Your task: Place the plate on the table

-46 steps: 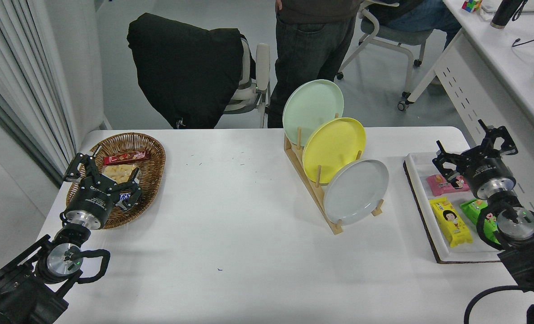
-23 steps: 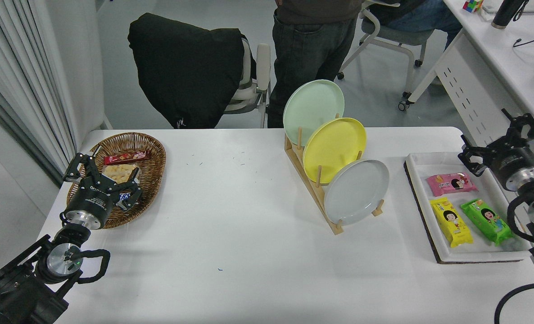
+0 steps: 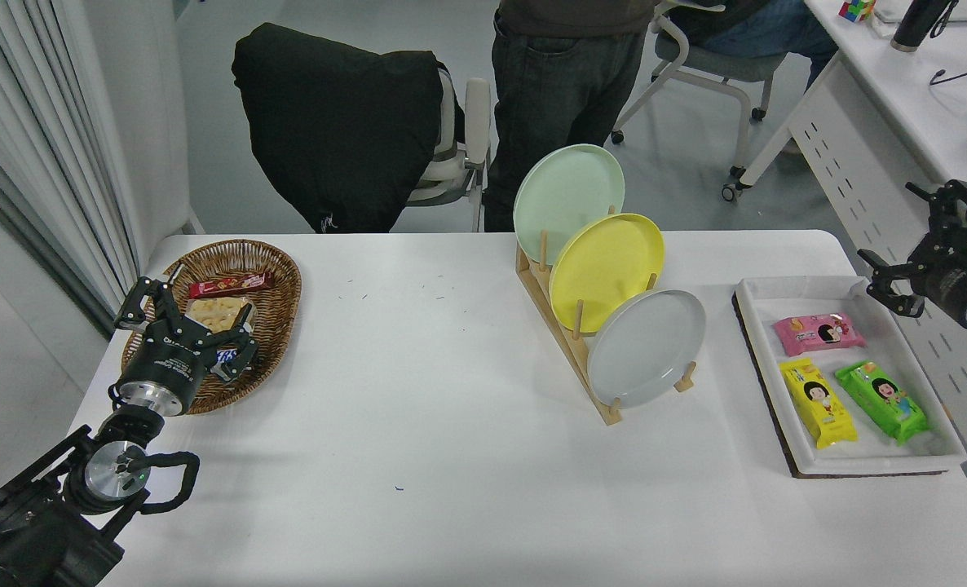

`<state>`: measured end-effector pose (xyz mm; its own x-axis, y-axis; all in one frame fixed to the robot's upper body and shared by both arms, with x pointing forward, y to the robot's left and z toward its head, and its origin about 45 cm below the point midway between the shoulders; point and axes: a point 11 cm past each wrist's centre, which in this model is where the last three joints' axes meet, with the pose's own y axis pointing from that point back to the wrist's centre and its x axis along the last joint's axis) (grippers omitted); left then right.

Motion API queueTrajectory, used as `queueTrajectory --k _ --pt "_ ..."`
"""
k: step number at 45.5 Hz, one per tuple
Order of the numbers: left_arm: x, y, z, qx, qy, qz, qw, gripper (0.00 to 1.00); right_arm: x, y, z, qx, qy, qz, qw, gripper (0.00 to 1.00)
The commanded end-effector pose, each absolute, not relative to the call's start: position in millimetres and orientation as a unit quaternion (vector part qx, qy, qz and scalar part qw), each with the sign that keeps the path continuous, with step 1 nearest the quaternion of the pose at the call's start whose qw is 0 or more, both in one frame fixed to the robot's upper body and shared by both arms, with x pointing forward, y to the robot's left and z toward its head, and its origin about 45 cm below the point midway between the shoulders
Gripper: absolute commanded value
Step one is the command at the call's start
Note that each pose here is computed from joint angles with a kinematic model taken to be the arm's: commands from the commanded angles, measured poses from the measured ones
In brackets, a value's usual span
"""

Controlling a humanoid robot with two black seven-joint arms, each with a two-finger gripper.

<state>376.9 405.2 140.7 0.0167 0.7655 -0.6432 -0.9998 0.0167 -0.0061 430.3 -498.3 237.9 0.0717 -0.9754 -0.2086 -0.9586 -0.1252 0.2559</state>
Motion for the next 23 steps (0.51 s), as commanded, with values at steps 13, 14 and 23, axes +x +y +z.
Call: queueTrajectory --k 13,14,23 --pt "377.0 404.9 140.9 -0.242 0.242 0.6576 0.6710 0.98 395 -525 236 0.760 -0.607 -0.195 0.123 0.99" --pt "376.9 405.4 140.5 -0.242 0.242 0.6587 0.6703 0.98 395 -523 235 0.762 -0.603 -0.196 0.132 0.99" --pt "377.0 404.9 140.9 -0.242 0.242 0.6576 0.6710 0.98 382 -525 248 0.776 -0.566 -0.186 0.207 0.99"
